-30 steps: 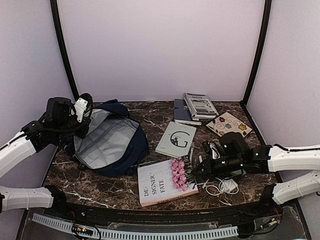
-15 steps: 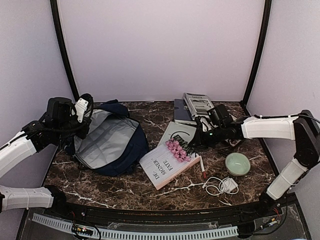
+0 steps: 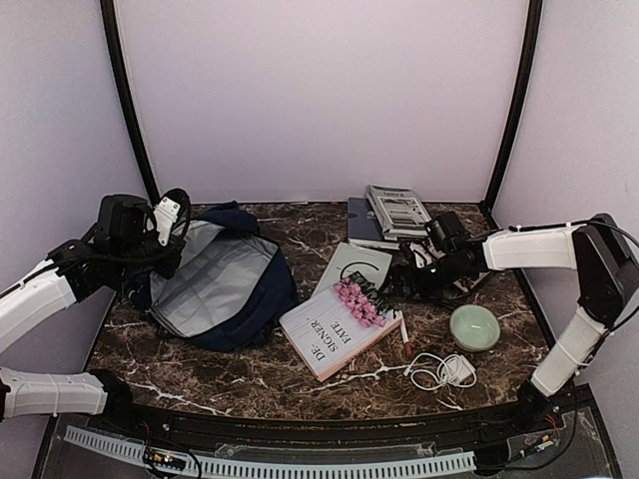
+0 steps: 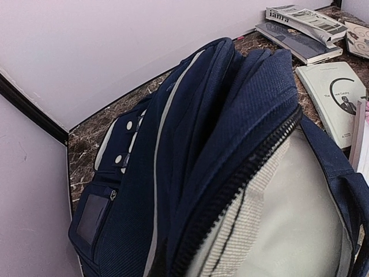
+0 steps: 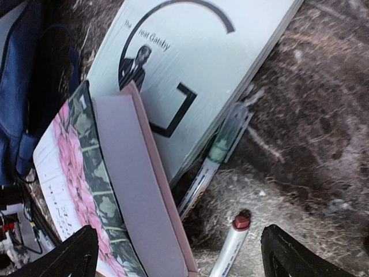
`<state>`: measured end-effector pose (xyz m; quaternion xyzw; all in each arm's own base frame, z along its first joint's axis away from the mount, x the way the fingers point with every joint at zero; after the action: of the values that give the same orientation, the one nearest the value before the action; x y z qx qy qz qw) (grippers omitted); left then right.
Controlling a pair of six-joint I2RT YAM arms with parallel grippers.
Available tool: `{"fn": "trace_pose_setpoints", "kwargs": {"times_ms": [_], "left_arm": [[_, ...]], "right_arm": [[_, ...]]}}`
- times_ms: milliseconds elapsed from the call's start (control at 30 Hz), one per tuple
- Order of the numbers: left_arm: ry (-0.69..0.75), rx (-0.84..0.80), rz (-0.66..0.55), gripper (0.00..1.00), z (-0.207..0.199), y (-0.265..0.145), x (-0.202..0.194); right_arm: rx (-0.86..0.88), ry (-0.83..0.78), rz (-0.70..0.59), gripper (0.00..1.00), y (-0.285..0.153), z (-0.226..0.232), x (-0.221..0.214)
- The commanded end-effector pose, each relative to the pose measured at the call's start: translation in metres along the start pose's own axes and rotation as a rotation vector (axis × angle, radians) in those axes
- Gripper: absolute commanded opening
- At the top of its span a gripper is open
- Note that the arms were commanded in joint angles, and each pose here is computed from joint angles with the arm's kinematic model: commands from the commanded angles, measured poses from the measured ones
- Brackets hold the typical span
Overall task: Pack the student bag
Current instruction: Pick up the book.
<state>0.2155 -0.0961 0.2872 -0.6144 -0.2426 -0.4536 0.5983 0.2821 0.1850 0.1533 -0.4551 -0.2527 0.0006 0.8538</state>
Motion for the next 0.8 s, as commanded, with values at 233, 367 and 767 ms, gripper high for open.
{"fn": "trace_pose_setpoints", "kwargs": {"times_ms": [233,367,767], "left_arm": [[-0.041,-0.049,-0.105,0.0,-0.003,-0.004,0.018],[-0.031,-0.032,-0.103,0.0,-0.002,-0.004,0.017],[-0.023,-0.034,-0.104,0.0,-0.002,-0.004,0.018]], "right_arm": [[0.268,-0.074,0.082,0.89,0.04,0.004,0.008],[0.323,-0.057,0.113,0.84,0.046,0.006,0.0],[0.456,-0.085,0.142,0.84,0.045,0.028,-0.024]]}}
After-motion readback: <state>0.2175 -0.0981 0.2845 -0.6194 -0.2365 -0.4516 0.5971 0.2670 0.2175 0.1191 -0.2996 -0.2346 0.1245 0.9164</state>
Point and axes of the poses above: each gripper's point midway between its finger pads, its own y axis out along the fingers, its own z axis along the line the jaws close on, x = y × z, the point moved 10 cm from there along -y, back along the fingers, and after that the axes turned 10 degrees about -y, right-handed, at the moved point
